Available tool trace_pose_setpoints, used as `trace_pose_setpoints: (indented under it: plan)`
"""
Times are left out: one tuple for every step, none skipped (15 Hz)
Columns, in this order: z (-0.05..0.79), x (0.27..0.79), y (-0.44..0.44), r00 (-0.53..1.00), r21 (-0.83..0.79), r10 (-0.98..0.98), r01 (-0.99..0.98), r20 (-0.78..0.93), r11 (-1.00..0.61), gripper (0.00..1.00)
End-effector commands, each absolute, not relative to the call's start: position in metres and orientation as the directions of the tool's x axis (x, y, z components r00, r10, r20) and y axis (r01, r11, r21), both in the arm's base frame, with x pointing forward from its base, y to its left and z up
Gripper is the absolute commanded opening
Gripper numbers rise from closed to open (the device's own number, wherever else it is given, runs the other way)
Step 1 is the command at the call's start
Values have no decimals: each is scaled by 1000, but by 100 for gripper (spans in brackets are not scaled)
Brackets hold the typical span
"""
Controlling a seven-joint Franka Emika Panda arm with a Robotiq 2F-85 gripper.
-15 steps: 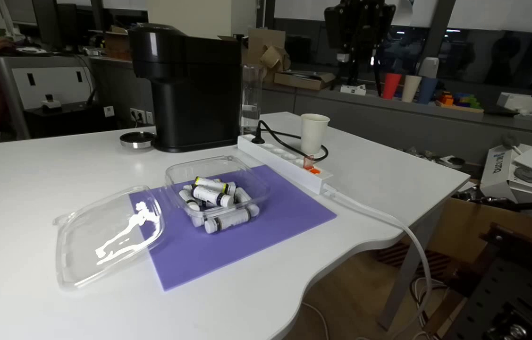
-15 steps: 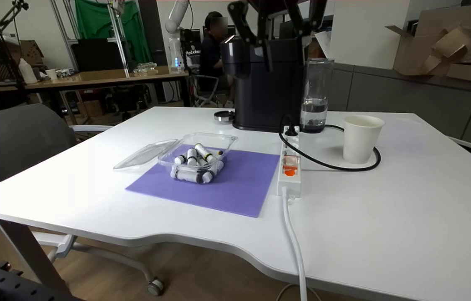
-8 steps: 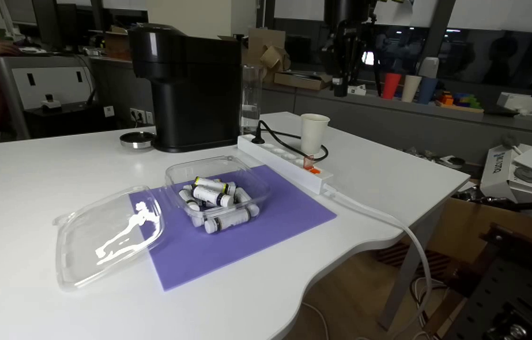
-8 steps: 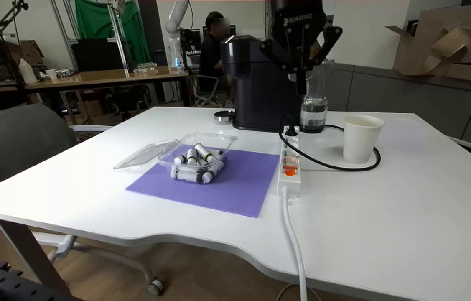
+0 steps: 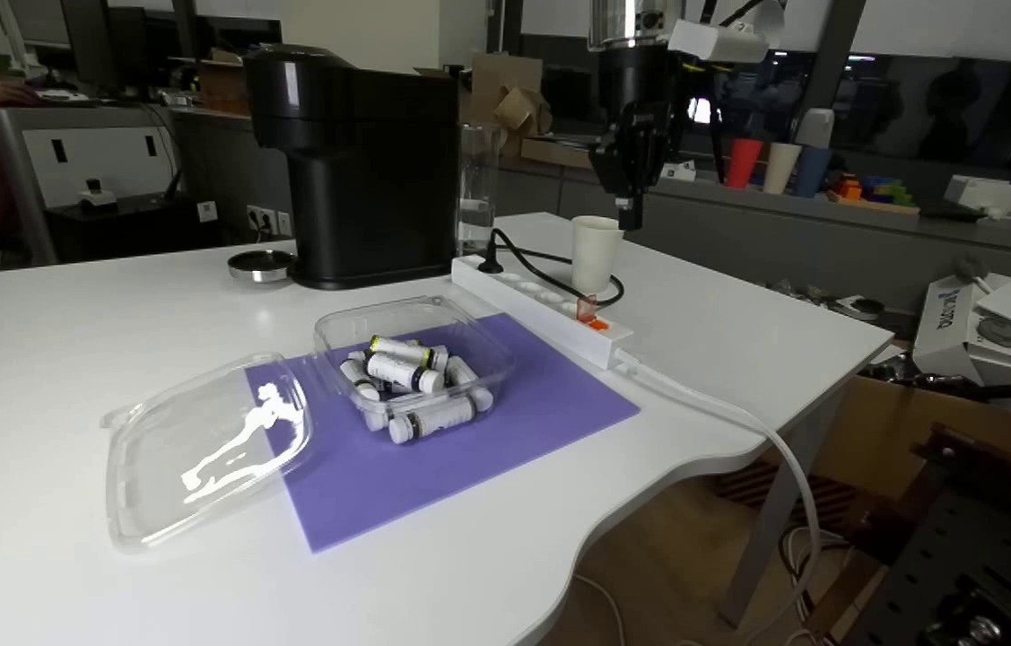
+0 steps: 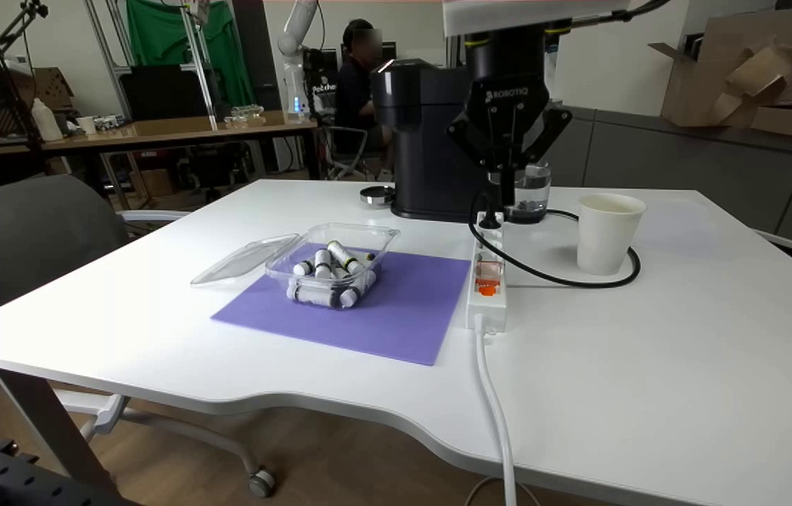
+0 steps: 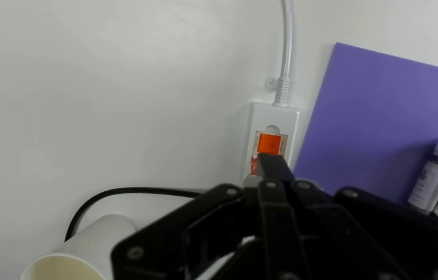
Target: Turn on the main switch on the adapter
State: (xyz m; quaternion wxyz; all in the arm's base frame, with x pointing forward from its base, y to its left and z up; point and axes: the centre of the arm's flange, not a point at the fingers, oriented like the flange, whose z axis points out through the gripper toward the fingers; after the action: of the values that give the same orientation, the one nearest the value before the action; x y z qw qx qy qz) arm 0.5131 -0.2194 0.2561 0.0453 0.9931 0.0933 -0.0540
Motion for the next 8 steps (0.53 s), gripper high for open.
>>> trace_pose_setpoints:
  plan:
    - [238,527,-226,984,78,129,139,-120,-987,0]
    - [231,527,-226,985,74,121,131,-127,-989,0]
    - [226,527,-227,985,75,111,122,-133,-990,0]
    - [220,528,-227,985,76,102,113,-137,-991,0]
    - [216,529,-227,986,76,94,105,-139,-992,0]
    - [212,530,-225,987,75,85,96,-138,-993,0]
    - [209,532,-224,988,75,74,84,-135,-994,0]
    - [206,533,-222,990,74,58,68,-129,-995,0]
